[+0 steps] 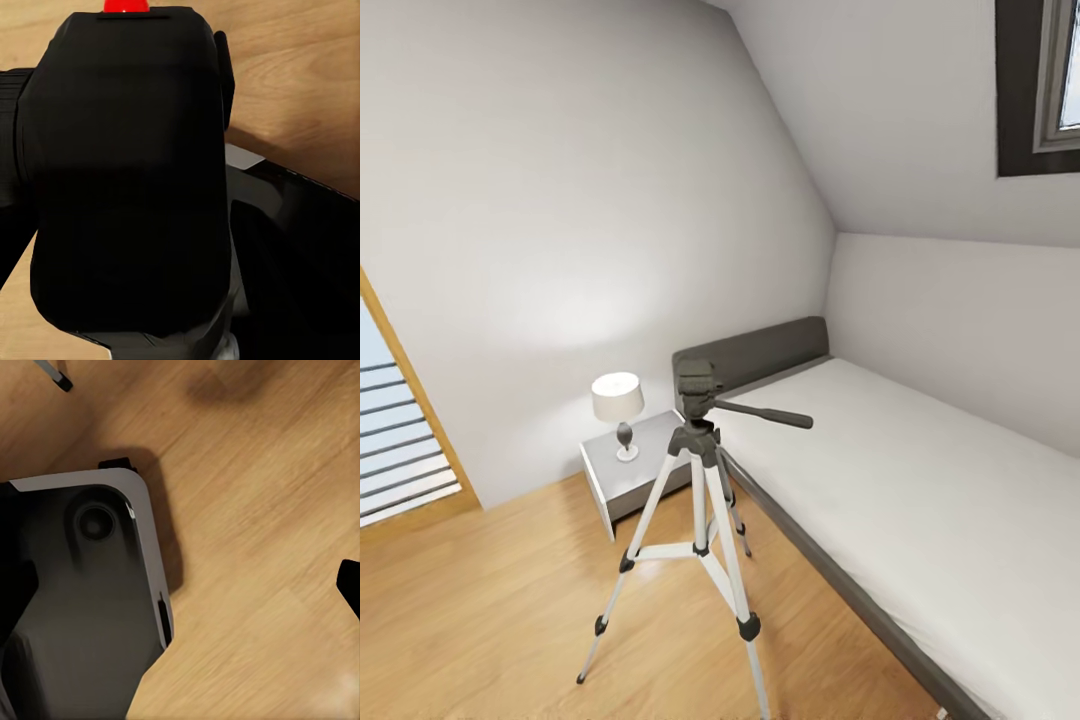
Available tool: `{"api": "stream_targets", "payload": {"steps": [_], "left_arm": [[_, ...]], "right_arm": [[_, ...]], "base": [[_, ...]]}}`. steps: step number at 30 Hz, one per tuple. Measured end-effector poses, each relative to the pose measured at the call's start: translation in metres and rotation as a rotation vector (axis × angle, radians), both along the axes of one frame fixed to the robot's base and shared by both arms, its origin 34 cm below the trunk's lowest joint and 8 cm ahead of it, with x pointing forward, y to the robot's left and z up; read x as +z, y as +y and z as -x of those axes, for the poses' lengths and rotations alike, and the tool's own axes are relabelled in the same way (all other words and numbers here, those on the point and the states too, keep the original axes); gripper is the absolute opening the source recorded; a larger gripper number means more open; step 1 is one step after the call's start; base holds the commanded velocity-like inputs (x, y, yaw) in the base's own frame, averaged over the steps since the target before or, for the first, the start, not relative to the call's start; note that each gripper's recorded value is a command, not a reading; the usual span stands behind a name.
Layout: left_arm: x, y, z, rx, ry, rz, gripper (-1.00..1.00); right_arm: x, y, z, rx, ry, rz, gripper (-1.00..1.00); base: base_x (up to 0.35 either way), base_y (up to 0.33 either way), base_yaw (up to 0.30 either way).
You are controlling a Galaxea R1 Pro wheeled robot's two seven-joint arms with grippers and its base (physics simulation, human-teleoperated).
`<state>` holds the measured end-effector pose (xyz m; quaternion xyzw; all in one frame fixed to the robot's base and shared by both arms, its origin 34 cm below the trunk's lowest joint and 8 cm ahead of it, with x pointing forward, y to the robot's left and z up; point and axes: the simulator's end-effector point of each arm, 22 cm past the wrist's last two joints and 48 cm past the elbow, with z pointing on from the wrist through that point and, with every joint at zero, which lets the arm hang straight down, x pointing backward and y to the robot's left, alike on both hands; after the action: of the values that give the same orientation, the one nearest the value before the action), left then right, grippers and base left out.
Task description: Attach the digital camera to the camera tripod in the bedroom.
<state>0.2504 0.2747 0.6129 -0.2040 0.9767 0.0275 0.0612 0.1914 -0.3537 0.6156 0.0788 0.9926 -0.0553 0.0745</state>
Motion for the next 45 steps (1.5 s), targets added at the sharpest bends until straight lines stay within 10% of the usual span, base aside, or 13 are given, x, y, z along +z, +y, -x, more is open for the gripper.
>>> {"api": "stream_targets", "payload": {"steps": [45], "left_arm": [[-0.008, 0.000, 0.027, 0.000, 0.069, 0.000, -1.00]], "right_arm": [[-0.004, 0.000, 0.026, 0.000, 0.068, 0.000, 1.00]], "base": [[0.000, 0.000, 0.000]]}}
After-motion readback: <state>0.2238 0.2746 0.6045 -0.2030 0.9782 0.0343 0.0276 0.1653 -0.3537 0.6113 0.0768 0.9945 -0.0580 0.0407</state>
